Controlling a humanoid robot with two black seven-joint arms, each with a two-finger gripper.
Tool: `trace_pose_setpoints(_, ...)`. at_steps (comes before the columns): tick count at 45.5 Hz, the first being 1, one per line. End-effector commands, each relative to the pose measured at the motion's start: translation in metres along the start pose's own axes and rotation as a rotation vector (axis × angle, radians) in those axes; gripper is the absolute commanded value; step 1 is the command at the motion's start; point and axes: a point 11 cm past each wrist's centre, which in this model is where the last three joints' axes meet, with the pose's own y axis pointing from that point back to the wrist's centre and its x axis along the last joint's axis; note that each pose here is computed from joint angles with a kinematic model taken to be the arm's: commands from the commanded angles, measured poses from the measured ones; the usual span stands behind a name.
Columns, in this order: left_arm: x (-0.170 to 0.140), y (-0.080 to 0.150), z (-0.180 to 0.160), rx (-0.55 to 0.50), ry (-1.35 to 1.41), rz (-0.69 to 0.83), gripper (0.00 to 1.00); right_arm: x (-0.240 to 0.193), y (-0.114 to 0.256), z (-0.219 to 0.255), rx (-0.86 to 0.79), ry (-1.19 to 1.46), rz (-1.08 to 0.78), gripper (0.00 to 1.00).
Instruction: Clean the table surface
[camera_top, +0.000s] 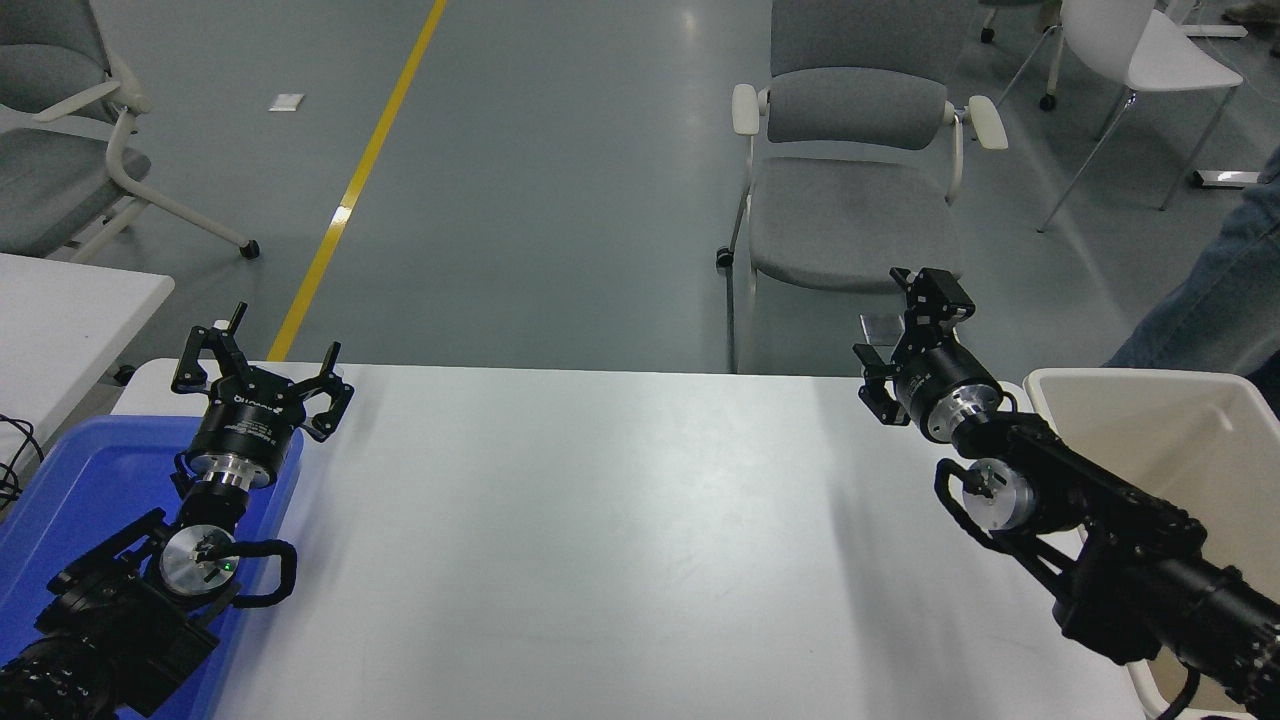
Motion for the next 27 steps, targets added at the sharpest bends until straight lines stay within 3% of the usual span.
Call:
trace_pose_setpoints(1, 0.000, 0.000, 0.000, 0.000, 0.000, 0.000, 1.00, -0.022, 0.023, 0.027, 0.086, -0.158, -0.075, 1.00)
trace_pose_setpoints(16, 0.000, 0.000, 0.000, 0.000, 0.000, 0.000, 1.00, -0.051, 0.023, 0.035, 0.127, -0.420, -0.068, 1.00)
trace_pose_setpoints(27, 0.000, 0.000, 0.000, 0.000, 0.000, 0.000, 1.00, -0.054, 0.017, 0.027, 0.147, -0.440, -0.062, 1.00)
